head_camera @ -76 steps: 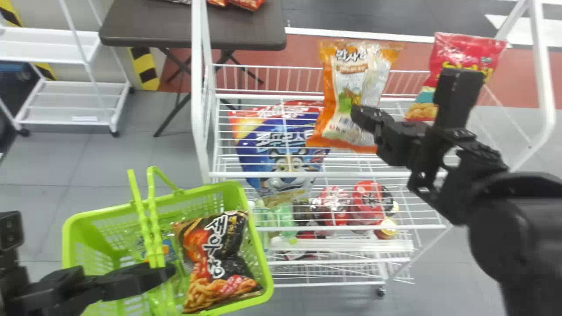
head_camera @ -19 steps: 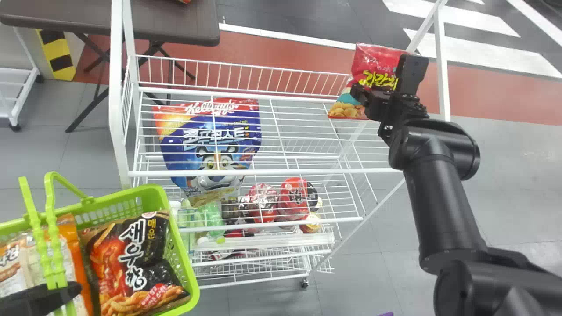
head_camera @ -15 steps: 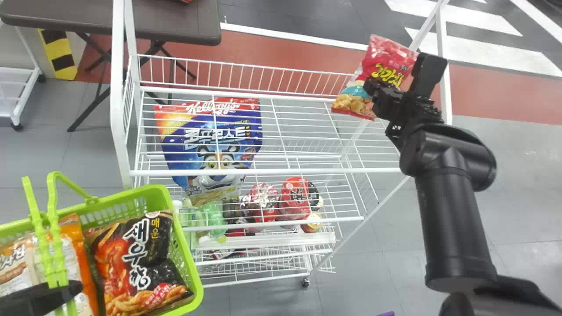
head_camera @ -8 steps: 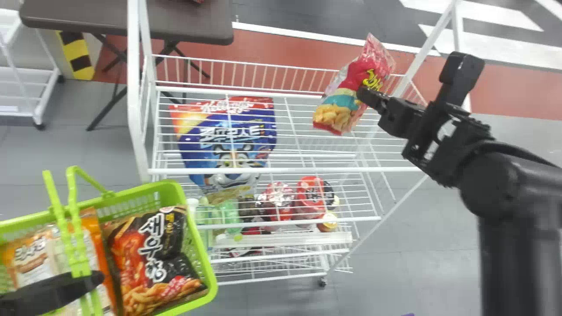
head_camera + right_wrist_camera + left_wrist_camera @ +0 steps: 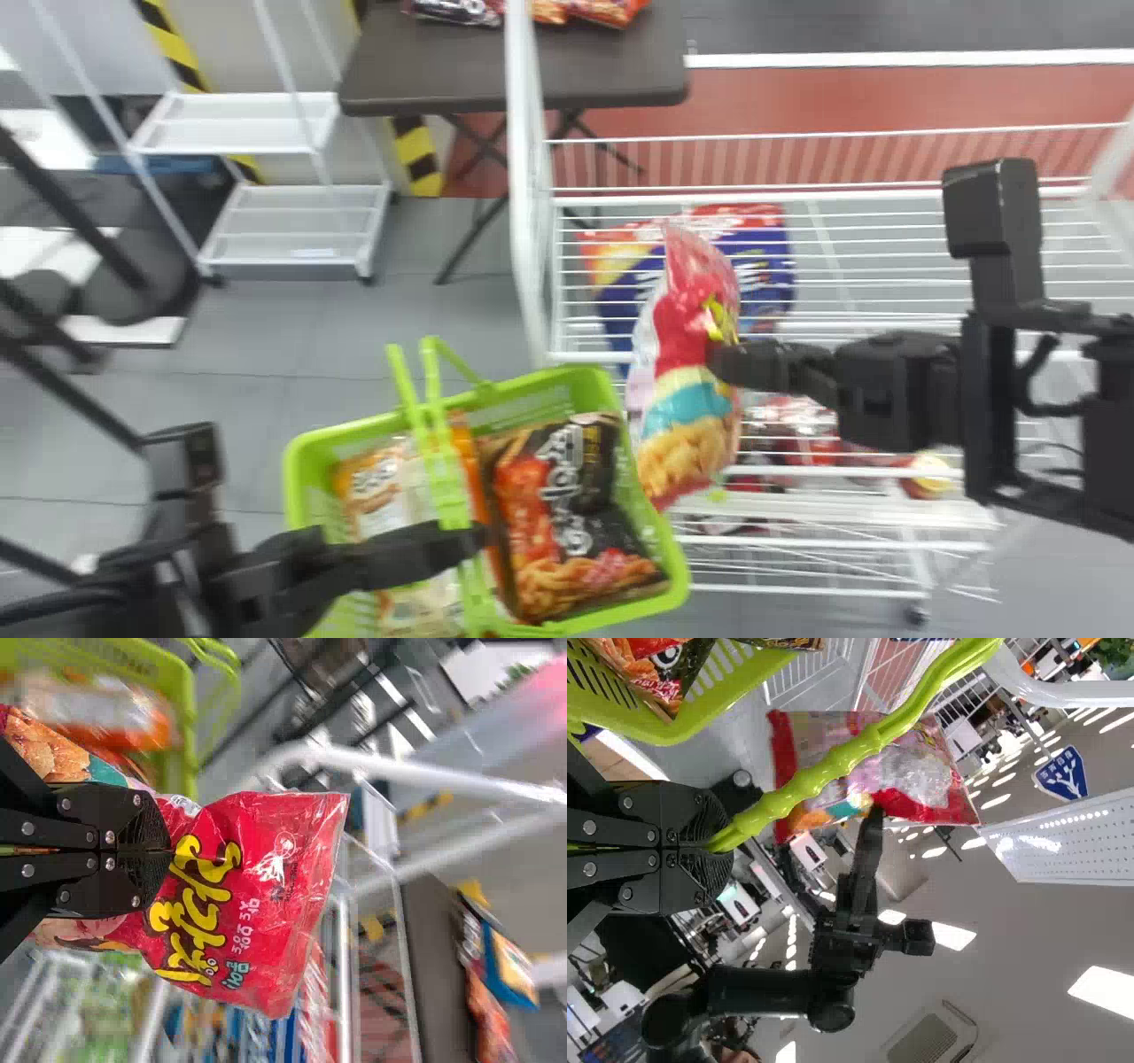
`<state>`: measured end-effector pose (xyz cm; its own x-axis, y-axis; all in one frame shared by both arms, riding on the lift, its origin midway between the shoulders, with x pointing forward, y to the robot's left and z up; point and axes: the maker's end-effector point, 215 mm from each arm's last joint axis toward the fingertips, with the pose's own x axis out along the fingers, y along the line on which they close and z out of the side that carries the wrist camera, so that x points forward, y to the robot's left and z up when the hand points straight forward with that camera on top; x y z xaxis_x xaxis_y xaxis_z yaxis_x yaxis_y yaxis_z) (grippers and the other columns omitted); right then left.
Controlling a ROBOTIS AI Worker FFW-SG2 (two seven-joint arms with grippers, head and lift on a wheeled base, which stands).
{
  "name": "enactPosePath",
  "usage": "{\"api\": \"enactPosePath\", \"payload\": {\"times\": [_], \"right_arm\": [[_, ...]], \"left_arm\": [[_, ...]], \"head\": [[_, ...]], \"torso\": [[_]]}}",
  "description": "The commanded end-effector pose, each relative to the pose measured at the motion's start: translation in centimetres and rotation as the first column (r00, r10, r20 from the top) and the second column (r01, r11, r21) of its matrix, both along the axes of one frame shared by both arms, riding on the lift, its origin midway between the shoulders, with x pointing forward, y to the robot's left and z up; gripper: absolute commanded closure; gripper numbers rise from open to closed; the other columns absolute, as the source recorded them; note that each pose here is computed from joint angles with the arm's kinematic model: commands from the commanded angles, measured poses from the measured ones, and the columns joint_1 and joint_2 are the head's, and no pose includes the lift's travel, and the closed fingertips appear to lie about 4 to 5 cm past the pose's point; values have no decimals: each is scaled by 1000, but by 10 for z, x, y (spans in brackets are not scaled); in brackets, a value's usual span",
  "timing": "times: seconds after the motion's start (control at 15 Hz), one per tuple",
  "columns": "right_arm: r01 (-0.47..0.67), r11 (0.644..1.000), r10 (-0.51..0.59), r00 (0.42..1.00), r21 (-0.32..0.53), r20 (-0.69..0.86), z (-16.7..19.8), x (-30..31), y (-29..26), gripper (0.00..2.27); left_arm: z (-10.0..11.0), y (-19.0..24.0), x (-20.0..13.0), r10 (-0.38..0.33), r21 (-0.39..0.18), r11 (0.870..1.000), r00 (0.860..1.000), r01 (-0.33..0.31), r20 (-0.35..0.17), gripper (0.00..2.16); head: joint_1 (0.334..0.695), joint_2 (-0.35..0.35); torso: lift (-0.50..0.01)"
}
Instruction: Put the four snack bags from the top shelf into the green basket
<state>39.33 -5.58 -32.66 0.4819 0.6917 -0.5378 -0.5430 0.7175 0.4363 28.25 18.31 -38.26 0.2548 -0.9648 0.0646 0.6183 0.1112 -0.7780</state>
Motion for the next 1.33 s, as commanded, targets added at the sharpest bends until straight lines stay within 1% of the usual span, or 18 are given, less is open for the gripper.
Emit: {"api": "enactPosePath", "payload": {"times": [0.0,0.07,0.2,0.33,0.47,0.53,0.6,0.67,0.73,0.8,0.93,1.0,1.07,1.13,1.2,1.27], "right_arm": [[-94,995,95,995,25,-32,3,-23,31,2250],[-118,993,119,992,32,-33,5,-28,40,2250],[-169,985,171,983,35,-67,-5,-42,62,2250],[-219,975,221,966,29,-132,-29,-52,85,2250],[-245,969,246,952,28,-183,-47,-52,103,2250],[-256,966,254,946,14,-204,-57,-51,108,2182],[-265,964,259,941,4,-219,-63,-49,111,1929],[-270,963,258,939,-21,-226,-72,-47,112,1298],[-276,961,263,936,-24,-235,-76,-47,113,191],[-276,961,265,936,-15,-233,-74,-46,113,-2],[-256,965,260,941,47,-217,-62,-37,110,16],[-237,967,251,947,93,-200,-53,-31,107,33],[-202,968,224,963,150,-150,-36,-15,102,39],[-141,974,152,987,180,-47,-7,14,86,43],[-74,980,67,997,183,44,8,42,67,43],[17,984,-47,985,175,168,26,77,37,43]], "left_arm": [[5,-1,2,-8,-11,1000,1000,8,10,2148],[6,-2,4,-10,-12,1000,1000,10,9,2148],[7,-4,4,-15,-14,1000,1000,16,7,2148],[10,-8,5,-25,-18,1000,1000,25,12,2148],[12,-12,4,-32,-23,999,999,32,14,2148],[14,-14,4,-34,-24,999,999,35,20,2148],[14,-14,4,-34,-24,999,999,35,20,2148],[14,-14,4,-35,-26,999,999,35,17,2148],[14,-14,3,-35,-27,999,999,36,17,2148],[14,-14,3,-34,-27,999,999,35,17,2148],[14,-14,3,-34,-27,999,999,35,17,2148],[14,-14,3,-34,-27,999,999,35,19,2148],[14,-13,4,-32,-26,999,999,32,19,2148],[14,-12,4,-30,-26,999,999,31,17,2148],[13,-10,3,-26,-24,999,1000,26,18,2148],[12,-8,3,-22,-23,999,1000,22,11,2148]], "head": [[695,203],[695,226],[695,279],[695,310],[695,342],[695,350],[695,350],[695,350],[695,350],[695,350],[695,350],[695,350],[695,350],[695,350],[695,350],[695,350]], "torso": [[-3],[-3],[-3],[-3],[-3],[-3],[-3],[-3],[-3],[-3],[-3],[-3],[-3],[-3],[-3],[-3]]}}
